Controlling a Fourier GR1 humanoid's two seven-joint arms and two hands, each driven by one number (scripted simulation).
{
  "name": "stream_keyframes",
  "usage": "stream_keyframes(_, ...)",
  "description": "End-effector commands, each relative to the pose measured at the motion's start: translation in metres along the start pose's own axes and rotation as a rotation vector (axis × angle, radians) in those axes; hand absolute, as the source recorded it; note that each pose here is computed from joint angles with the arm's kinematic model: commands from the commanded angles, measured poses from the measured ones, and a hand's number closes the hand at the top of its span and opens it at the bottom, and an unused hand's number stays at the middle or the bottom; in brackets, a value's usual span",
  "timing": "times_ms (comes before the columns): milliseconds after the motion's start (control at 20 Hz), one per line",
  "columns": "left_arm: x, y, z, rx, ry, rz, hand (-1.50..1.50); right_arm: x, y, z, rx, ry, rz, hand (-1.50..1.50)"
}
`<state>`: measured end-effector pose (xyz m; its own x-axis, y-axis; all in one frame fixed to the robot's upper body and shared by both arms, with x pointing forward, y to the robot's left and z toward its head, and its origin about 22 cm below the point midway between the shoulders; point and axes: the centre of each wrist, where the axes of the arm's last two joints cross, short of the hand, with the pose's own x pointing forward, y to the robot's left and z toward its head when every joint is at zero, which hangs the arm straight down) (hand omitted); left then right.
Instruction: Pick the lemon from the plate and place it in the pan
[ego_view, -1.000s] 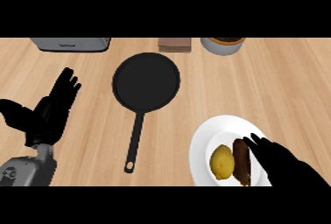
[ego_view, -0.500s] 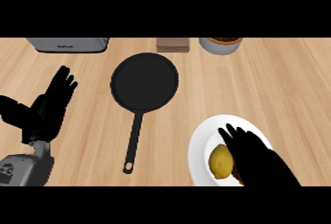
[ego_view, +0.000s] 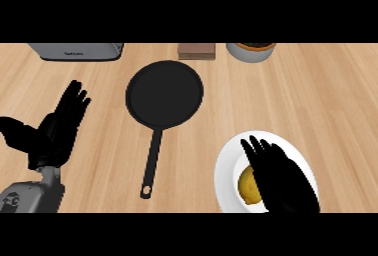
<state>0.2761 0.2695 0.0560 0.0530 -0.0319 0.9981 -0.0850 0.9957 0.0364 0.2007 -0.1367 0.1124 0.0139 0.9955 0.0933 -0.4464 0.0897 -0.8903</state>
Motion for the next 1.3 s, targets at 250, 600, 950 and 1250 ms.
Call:
stream_keyframes(250,-0.006,0.002,0.005,-0.005,-0.008,0.005,0.00,-0.008,0.024,-0.035,0.053,0.150,0.042,-1.50)
stream_keyframes(600,0.007,-0.002,-0.006,0.008,-0.008,-0.022,0.00,0.000,0.018,-0.043,0.087,0.163,0.032,-1.50)
stream_keyframes(950,0.013,-0.007,0.001,-0.005,-0.003,-0.003,0.00,-0.003,0.049,-0.059,0.083,0.146,0.000,-1.50)
stream_keyframes(1250,0.011,-0.008,-0.007,0.022,-0.014,-0.009,0.00,-0.023,0.051,-0.083,0.119,0.132,-0.007,-1.50)
